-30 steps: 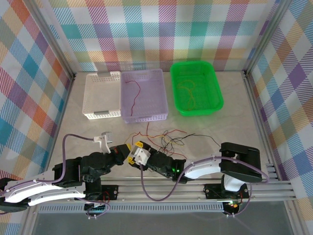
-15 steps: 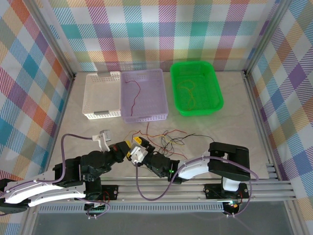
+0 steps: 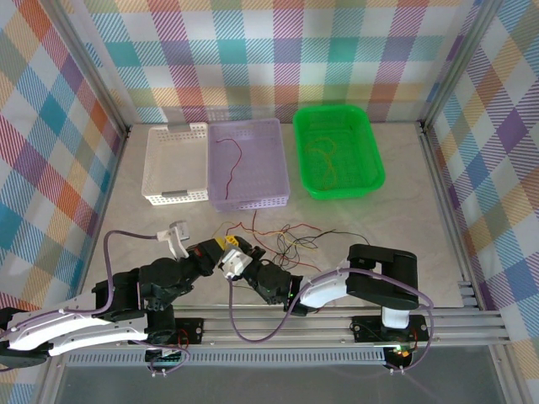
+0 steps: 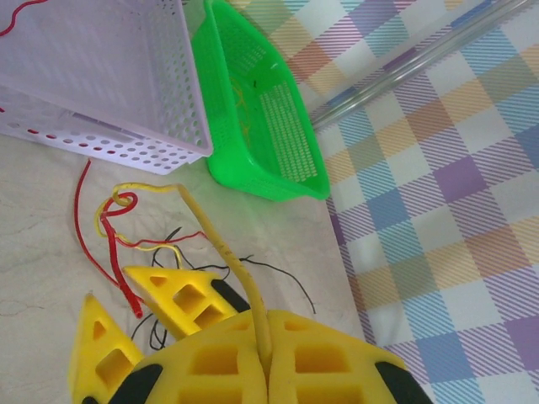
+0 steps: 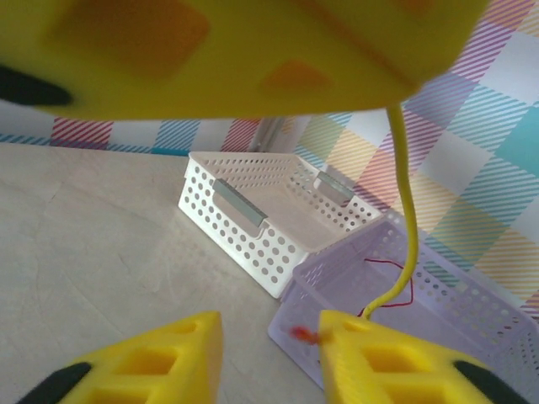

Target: Untangle the cables

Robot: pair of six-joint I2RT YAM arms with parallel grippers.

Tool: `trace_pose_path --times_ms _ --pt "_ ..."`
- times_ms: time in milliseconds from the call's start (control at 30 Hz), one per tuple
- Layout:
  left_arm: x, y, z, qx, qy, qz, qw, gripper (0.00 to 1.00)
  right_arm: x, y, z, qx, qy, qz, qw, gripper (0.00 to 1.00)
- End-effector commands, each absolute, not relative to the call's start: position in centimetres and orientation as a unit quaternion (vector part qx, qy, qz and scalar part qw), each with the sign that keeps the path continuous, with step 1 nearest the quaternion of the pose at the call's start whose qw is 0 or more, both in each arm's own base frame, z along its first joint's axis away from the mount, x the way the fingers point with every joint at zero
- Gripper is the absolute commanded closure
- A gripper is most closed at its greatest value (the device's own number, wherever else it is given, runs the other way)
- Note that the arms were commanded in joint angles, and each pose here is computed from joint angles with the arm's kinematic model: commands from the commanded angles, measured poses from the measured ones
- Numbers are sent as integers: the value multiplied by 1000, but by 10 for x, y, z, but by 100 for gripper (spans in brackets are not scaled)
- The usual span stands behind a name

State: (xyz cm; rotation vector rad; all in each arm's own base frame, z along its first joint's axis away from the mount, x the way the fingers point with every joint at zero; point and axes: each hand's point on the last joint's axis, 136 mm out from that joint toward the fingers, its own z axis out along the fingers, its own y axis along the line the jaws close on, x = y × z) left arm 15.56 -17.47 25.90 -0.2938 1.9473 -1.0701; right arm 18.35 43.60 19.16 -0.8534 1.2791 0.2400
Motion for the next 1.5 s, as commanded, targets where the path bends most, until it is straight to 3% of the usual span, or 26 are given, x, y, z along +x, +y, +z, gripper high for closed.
trace_pose_path --times_ms 0,167,633,967,1467 --pt "145 -185 252 -85 797 -437 408 100 191 434 229 -332 564 124 746 87" --pt "146 -181 252 -88 796 -436 411 100 189 417 237 -320 569 132 746 100" --pt "148 -142 243 -122 805 -394 426 100 160 302 314 -267 608 266 699 100" --pt "151 -97 250 -145 820 -320 452 100 190 149 372 -136 685 204 686 100" --pt "156 -20 290 -167 807 -212 526 100 176 54 426 -73 683 89 722 100"
